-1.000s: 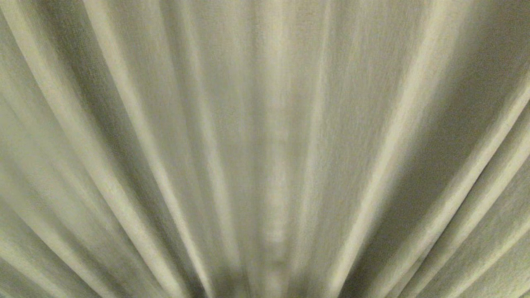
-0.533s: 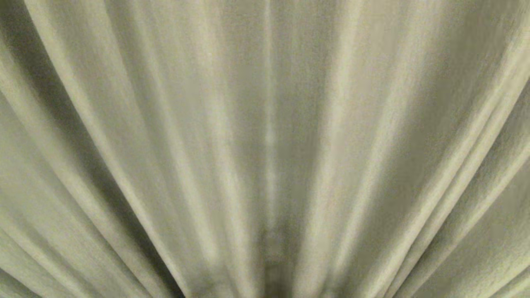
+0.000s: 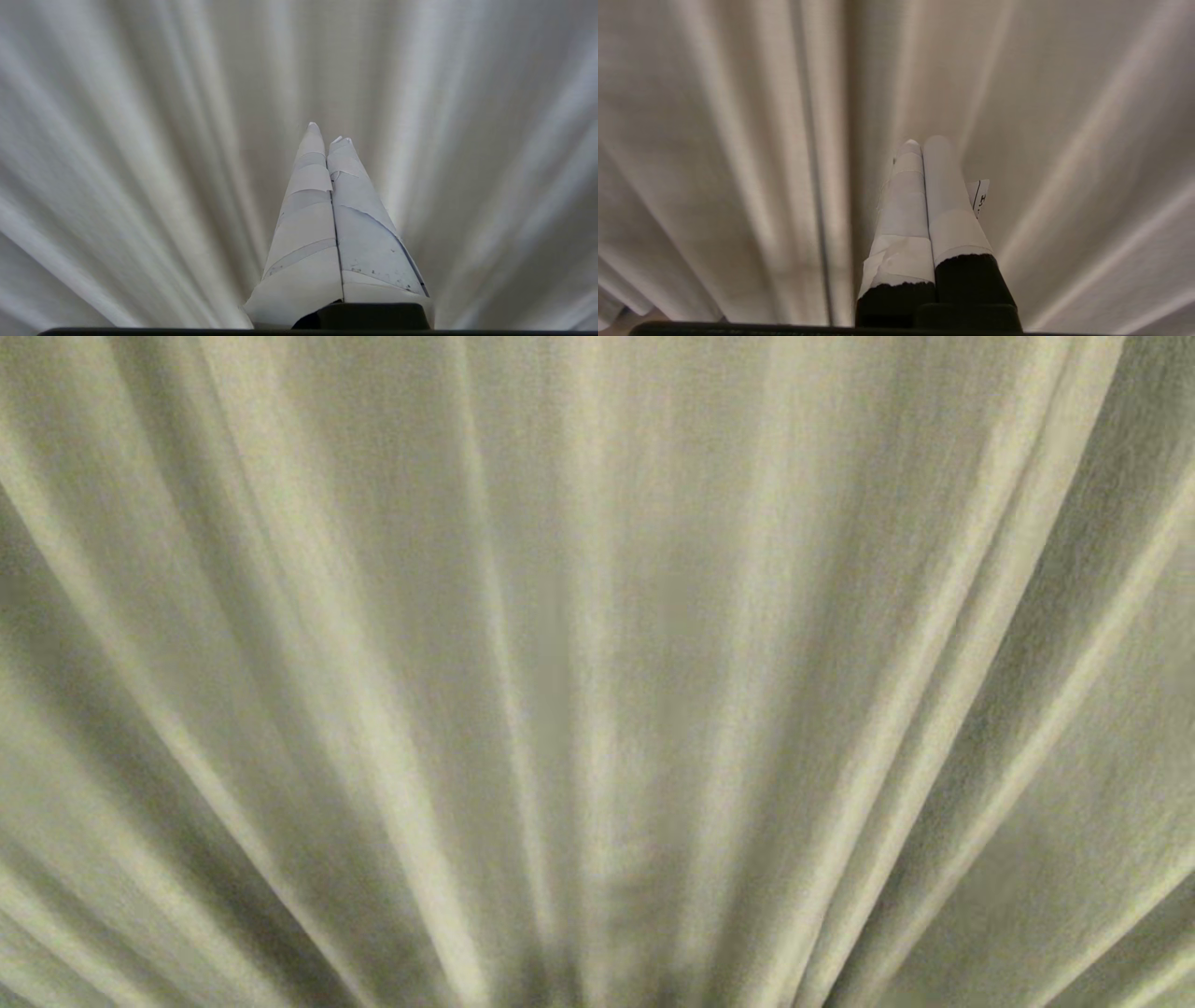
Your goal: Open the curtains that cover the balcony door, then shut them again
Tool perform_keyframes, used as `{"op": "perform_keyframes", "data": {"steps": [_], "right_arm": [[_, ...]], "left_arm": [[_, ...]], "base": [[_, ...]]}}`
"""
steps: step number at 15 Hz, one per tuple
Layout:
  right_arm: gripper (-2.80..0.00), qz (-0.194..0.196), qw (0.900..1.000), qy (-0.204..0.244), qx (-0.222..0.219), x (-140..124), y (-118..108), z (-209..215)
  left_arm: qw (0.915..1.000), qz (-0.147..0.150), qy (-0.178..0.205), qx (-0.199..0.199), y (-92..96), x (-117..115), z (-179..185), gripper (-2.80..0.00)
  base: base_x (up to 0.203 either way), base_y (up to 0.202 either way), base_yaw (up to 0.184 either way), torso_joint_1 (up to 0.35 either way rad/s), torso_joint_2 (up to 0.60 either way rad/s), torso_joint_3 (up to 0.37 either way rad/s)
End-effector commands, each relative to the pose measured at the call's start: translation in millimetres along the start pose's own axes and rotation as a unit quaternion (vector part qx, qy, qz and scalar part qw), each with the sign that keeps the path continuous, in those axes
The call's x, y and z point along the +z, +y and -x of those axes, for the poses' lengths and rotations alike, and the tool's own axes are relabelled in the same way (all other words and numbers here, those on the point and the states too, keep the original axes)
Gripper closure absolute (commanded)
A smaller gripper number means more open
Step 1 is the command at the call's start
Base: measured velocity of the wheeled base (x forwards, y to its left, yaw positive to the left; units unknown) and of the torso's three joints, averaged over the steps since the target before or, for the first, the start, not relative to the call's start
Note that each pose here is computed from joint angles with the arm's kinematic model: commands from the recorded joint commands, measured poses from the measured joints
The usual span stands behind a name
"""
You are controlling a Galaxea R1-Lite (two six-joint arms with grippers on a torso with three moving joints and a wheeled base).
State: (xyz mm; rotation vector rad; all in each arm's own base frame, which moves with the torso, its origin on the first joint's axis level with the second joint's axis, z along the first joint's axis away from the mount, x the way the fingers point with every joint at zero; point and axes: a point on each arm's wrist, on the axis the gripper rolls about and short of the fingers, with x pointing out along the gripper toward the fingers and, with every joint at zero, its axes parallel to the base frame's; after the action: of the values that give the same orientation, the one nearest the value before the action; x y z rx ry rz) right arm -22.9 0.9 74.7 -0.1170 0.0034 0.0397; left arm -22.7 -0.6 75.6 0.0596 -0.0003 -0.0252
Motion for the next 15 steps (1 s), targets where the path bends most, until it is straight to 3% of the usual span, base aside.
{"op": "perform_keyframes", "data": {"steps": [1,12,15], "right_arm": [[0.0,0.0,1.0,0.0,0.0,0.1,0.0,-0.1],[0.0,0.0,1.0,0.0,0.001,0.1,0.0,-0.1],[0.0,0.0,1.0,0.001,0.001,0.0,0.0,-0.1]], "left_arm": [[1.0,0.0,-0.001,-0.002,0.0,0.0,0.1,0.0],[1.0,0.001,-0.001,0.0,0.0,0.0,0.1,0.0],[1.0,0.004,-0.001,0.0,0.0,0.0,0.1,0.0]], "base": [[0.0,-0.195,0.002,0.002,-0.01,0.002],[0.0,-0.19,0.002,0.002,0.0,0.003],[0.0,-0.076,0.001,0.001,0.0,0.0]]}}
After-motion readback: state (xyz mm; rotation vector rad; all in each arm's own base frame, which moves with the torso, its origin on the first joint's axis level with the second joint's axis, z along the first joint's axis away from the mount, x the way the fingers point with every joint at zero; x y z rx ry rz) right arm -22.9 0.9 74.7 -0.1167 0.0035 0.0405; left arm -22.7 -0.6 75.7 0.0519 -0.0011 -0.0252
